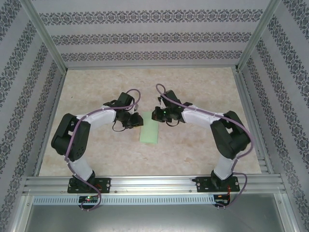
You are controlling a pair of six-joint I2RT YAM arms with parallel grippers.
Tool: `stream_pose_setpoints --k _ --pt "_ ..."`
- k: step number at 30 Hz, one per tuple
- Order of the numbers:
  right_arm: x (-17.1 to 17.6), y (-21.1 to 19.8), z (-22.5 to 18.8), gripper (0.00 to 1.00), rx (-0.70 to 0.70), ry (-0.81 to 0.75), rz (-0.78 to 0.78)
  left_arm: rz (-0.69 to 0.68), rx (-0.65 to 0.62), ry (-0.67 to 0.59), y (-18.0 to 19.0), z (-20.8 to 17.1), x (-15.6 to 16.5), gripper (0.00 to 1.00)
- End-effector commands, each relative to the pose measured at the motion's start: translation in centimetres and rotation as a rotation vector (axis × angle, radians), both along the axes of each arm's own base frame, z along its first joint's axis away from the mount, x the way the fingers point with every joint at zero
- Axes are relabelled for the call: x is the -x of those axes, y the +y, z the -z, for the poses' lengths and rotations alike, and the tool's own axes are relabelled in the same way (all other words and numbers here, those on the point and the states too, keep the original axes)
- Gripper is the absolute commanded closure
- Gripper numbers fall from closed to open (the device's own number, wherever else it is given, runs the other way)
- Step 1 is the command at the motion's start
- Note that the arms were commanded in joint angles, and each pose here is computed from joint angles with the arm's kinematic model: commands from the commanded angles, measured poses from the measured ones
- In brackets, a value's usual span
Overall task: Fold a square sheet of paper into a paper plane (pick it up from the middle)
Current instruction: Fold the square sheet of paper in half at the center of the table, then rotate the square sheet of paper at the center of the table.
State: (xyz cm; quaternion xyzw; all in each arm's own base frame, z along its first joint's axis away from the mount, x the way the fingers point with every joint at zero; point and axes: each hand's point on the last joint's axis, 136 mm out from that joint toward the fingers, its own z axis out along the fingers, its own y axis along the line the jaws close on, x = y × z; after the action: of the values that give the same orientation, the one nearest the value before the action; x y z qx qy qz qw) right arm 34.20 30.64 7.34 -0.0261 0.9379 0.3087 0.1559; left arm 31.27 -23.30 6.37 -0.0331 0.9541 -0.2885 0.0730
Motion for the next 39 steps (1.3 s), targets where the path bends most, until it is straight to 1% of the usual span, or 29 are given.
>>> stream_pose_setpoints --k 1,6,9,15,18,23,27,30,34,35,36,39 --pt "-0.4 1.2 1.9 1.0 0.069 0.046 -0.04 -0.071 -0.038 -0.031 1.3 -1.6 -0.2 0.73" --pt "-1.6 1.5 4.1 1.0 0.125 0.093 -0.032 -0.109 -0.067 -0.071 2.4 -2.5 -0.1 0.69" --pt "-1.9 0.4 5.4 1.0 0.173 0.125 0.002 -0.105 -0.061 -0.092 2.3 -2.6 -0.2 0.68" --pt "-1.5 -3.6 7.6 1.0 0.278 0.188 0.115 -0.063 -0.032 -0.101 1.5 -2.0 -0.4 0.68" --pt "-1.3 -5.9 7.4 1.0 0.319 0.19 0.193 -0.036 -0.02 -0.105 1.0 -1.9 -0.3 0.68" --pt "0.0 -10.0 6.8 1.0 0.366 0.199 0.371 -0.011 0.014 -0.11 0.1 -1.9 0.3 0.69" --pt "1.9 -12.0 6.1 0.99 0.327 0.208 0.513 0.013 0.052 -0.111 -1.2 -1.9 1.3 0.69" --pt "2.4 -12.0 4.3 0.98 0.217 0.17 0.566 0.044 0.087 -0.107 -2.7 -1.8 2.2 0.69" --pt "2.1 -10.4 0.3 0.87 0.035 0.043 0.496 0.084 0.134 -0.109 -5.3 -1.9 4.0 0.73" --pt "2.1 -10.3 -0.3 0.86 0.011 0.021 0.477 0.092 0.144 -0.11 -6.0 -2.0 4.4 0.74" --pt "2.4 -10.1 -0.7 0.86 -0.008 0.001 0.449 0.094 0.15 -0.11 -6.7 -2.0 4.8 0.76" --pt "3.2 -9.7 -0.7 0.95 -0.054 -0.008 0.387 0.089 0.19 -0.108 -9.0 -2.1 5.7 0.85"
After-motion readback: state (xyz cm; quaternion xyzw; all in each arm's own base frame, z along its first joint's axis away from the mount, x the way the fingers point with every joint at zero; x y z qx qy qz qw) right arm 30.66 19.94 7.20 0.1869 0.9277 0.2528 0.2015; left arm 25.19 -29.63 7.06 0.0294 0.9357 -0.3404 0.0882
